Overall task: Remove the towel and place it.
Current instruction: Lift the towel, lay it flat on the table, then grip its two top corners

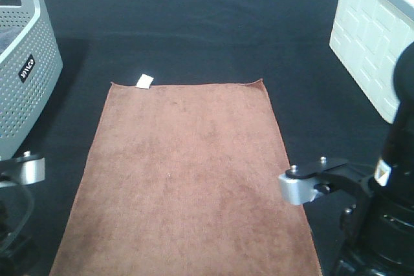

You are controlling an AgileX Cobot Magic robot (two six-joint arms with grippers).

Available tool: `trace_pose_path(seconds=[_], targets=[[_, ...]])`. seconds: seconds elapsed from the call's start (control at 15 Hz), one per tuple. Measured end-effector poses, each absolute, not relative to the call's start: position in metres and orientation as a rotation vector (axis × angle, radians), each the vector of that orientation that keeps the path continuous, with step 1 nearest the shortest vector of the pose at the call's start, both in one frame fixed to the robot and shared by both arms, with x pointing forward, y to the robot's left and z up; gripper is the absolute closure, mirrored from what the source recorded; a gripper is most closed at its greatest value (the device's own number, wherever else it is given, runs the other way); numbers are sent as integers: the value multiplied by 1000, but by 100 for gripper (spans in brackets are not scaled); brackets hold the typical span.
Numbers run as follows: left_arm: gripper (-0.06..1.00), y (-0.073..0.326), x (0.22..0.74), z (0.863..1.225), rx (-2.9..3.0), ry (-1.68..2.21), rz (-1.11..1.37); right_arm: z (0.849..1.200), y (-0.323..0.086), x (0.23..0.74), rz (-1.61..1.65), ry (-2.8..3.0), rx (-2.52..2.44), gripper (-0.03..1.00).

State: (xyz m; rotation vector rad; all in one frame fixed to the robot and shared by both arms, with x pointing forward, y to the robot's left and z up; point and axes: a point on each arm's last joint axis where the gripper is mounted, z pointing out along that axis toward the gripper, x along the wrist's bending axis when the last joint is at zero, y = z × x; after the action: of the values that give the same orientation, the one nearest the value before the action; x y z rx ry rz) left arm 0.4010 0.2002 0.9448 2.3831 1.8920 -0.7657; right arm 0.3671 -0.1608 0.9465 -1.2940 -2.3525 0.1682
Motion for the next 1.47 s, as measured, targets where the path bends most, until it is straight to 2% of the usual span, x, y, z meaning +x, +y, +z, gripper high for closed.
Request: trace_pose_path(seconds=[0.2,0.8,0.93,1.0,1.07,1.13,1.2,1.27,1.33,1.47], targets=[[94,182,406,938,2526,1803,-770,930,-159,374,241,-2367,-1250,96],[94,155,396,924,2688,1685,-795,926,-154,375,210,-2345,-1255,96],[87,152,397,924,2660,1690,-789,927,-151,375,168,-2324,-1240,96],[78,151,397,924,2640,1696,-789,927,-150,374,161,-2317,-1242,94],[58,150,399,924,2606,1724,-776,927,-150,374,160,-2316,-1243,85],[43,149,400,923,2579,1760,-761,927,-150,374,161,-2315,-1245,72],[27,149,400,923,2566,1783,-756,927,-150,374,165,-2308,-1259,46],[18,149,400,923,2562,1789,-757,927,-150,374,166,-2307,-1261,32],[14,149,400,923,2561,1790,-757,927,-150,374,168,-2307,-1263,22],[12,149,400,923,2561,1790,-757,927,-151,375,170,-2310,-1261,17]])
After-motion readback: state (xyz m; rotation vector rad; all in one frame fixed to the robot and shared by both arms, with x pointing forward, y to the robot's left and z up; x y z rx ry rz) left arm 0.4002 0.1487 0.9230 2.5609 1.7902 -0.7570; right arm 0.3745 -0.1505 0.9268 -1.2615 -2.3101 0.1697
